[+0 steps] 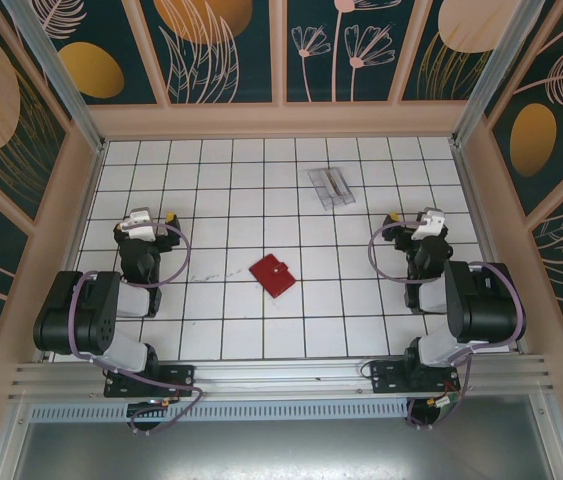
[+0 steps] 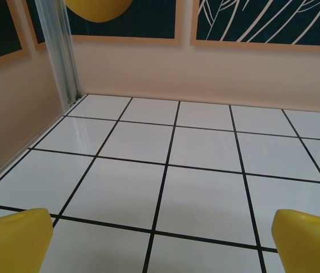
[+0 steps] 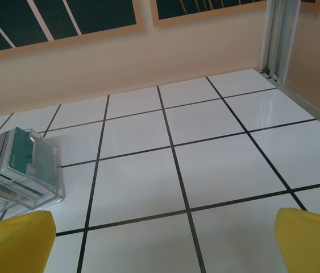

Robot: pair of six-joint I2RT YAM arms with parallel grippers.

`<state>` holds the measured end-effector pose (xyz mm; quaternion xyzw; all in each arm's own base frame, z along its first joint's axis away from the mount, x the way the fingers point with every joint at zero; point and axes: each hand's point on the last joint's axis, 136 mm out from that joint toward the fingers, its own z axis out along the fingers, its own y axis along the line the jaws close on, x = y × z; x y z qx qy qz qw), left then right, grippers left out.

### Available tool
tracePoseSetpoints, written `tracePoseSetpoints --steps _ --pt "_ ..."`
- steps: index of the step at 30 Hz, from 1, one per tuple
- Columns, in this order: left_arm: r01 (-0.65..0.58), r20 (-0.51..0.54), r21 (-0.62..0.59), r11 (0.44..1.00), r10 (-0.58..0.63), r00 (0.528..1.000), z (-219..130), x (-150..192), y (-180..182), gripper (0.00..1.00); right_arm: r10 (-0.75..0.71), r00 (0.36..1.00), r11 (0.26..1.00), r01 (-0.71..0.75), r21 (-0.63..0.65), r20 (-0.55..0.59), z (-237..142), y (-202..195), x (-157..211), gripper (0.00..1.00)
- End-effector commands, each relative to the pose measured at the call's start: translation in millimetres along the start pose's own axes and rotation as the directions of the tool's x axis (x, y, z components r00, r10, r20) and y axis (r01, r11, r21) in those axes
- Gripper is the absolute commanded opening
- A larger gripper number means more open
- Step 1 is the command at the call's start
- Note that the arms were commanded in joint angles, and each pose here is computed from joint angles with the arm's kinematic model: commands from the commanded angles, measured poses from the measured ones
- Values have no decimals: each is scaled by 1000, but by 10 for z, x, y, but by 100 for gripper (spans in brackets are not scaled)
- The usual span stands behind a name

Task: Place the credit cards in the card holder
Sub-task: Reset both arms

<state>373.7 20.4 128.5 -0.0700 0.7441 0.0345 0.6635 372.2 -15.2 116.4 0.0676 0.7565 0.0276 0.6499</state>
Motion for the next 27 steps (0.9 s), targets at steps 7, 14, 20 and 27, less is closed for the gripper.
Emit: tracePoseSetpoints --steps 7,14,20,27 --pt "25 31 -9 1000 -25 999 3 -87 24 99 -19 1000 1000 19 14 14 28 10 -53 99" --pt "24 31 -9 1000 -24 999 4 -84 24 99 -21 1000 1000 20 11 12 37 18 -54 99" --pt "25 31 -9 1000 -25 999 3 -86 24 99 -20 1000 1000 20 10 10 37 19 -49 99" --pt "24 31 -10 1000 -24 999 6 -84 25 99 -20 1000 1000 20 10 13 31 19 -52 99"
